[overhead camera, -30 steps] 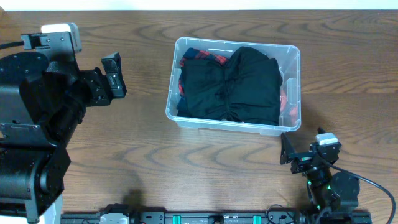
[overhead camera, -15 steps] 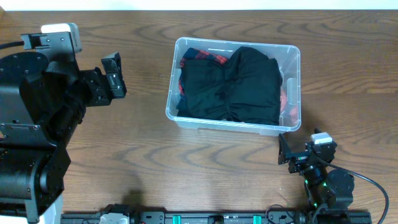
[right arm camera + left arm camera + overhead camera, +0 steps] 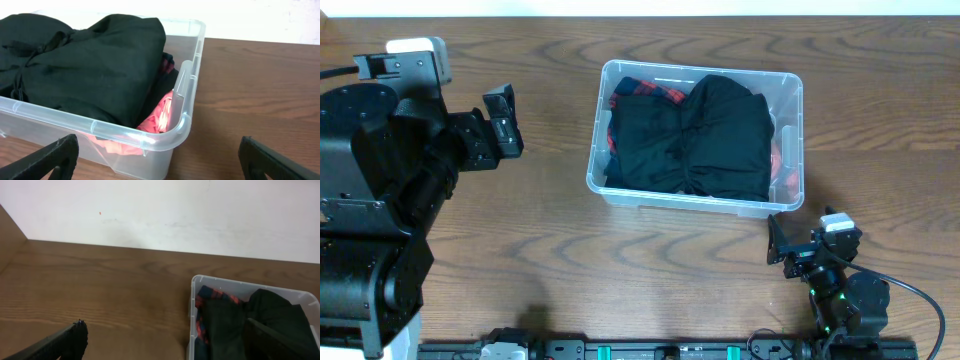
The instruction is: Pack container
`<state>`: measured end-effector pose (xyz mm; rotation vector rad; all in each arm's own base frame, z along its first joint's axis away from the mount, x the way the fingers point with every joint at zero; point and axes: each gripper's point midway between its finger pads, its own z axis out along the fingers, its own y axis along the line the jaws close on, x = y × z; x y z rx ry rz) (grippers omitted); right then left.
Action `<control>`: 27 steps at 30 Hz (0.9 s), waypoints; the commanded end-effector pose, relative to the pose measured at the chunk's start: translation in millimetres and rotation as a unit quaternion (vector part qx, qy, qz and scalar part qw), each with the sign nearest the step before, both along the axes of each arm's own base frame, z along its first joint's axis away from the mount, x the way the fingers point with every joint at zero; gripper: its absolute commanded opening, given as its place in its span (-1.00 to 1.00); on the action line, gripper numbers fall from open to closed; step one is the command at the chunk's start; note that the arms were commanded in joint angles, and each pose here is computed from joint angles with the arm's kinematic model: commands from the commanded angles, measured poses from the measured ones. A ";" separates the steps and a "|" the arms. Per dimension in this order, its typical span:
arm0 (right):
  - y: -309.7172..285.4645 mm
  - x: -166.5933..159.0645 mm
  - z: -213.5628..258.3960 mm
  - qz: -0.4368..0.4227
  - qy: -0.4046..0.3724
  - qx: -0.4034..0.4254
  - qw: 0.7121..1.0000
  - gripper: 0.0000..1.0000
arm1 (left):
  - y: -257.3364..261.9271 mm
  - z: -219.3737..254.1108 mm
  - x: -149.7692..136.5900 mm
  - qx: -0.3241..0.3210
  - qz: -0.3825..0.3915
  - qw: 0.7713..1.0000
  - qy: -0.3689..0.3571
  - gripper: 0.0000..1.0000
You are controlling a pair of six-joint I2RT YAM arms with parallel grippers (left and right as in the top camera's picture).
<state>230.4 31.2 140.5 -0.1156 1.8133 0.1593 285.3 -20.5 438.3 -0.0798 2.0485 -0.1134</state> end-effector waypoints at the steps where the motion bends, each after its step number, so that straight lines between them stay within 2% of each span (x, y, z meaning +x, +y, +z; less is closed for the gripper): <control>1: 2.8 -0.4 0.2 0.008 -0.005 -0.006 1.000 0.99 | 3.7 -0.5 -0.5 0.003 0.009 1.000 0.001 0.96; 6: 2.8 -0.4 0.2 0.008 -0.005 -0.006 1.000 0.99 | 3.6 -1.0 -2.4 0.004 0.009 1.000 0.003 0.96; 9: 2.8 -0.4 0.2 0.008 -0.005 -0.006 1.000 0.98 | 4.9 -7.0 -15.6 0.006 0.009 1.000 0.018 0.96; 12: 2.8 -0.4 0.2 0.008 -0.005 -0.006 1.000 0.98 | 11.7 -3.3 -25.6 0.037 0.012 0.999 0.006 0.96; 15: 2.9 -0.4 0.0 0.009 -0.004 -0.006 1.000 0.99 | 3.9 -7.0 -37.3 0.067 -0.033 0.997 -0.002 0.96; 20: 2.8 -0.4 0.0 0.008 -0.004 -0.006 1.000 0.98 | -11.7 -16.0 -47.5 0.109 -0.105 0.988 -0.044 0.96; 27: 2.8 -0.4 0.0 0.008 -0.004 -0.006 1.000 0.99 | -3.7 -44.9 -55.7 0.118 -0.086 0.983 -0.109 0.96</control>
